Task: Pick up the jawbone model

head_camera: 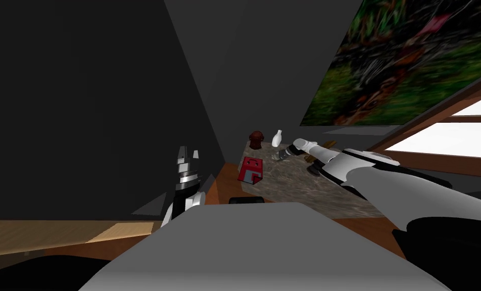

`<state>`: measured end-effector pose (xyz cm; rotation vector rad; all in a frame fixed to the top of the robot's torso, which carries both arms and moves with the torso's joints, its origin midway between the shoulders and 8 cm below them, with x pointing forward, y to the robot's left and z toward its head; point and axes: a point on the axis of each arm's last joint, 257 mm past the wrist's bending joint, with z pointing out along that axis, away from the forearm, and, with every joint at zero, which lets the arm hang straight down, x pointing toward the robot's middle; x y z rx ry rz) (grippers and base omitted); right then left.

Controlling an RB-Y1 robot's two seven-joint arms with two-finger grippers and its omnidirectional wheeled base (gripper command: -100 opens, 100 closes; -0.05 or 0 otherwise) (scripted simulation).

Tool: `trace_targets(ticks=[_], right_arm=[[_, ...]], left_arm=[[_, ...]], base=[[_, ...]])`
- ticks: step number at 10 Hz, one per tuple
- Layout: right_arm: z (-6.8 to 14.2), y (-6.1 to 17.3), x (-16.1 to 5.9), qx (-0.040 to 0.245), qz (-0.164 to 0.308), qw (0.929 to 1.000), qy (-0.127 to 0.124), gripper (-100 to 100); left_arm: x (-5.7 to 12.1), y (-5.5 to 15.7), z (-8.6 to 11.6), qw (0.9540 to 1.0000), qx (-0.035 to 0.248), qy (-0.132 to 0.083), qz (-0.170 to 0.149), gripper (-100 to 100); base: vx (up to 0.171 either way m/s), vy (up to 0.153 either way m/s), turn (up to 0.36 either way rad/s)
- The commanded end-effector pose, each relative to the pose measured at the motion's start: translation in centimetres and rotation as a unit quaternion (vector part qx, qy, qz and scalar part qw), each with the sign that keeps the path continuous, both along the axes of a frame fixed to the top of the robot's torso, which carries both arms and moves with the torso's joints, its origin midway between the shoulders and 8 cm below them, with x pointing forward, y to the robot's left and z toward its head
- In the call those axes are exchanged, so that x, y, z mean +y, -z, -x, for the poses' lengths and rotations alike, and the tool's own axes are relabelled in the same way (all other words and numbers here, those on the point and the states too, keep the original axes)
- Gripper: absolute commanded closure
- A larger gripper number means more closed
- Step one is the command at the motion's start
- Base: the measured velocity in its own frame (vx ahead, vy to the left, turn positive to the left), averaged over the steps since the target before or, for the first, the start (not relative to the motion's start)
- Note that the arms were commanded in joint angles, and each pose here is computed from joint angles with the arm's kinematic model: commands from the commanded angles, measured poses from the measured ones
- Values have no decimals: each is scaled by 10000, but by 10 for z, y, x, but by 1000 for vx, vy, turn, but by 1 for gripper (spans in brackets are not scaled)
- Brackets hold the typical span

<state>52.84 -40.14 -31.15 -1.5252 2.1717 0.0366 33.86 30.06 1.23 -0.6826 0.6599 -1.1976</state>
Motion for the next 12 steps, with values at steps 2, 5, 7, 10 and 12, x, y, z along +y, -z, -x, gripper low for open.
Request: trace_targets(ticks=[2, 5, 7, 10, 12], right_arm=[[5, 3, -13, 109, 100, 9999, 84, -100], [-6, 11, 26, -63, -470, 9985, 275, -100], [-8, 19, 51, -126, -1099, 9907, 787, -100], [-35, -3, 52, -469, -1606, 9753, 1442, -100], [-49, -14, 51, -700, -1820, 9666, 1666, -100]], left_arm=[[0, 0, 0, 10000, 0, 0, 0, 0], [0, 0, 0, 10000, 0, 0, 0, 0], [0, 0, 0, 10000, 1, -1, 0, 0], [0, 0, 0, 10000, -1, 0, -1, 0], [0, 0, 0, 10000, 0, 0, 0, 0]], base=[[15, 31, -1], [53, -6, -113], [81, 114, -330], [9, 11, -32], [12, 16, -46]])
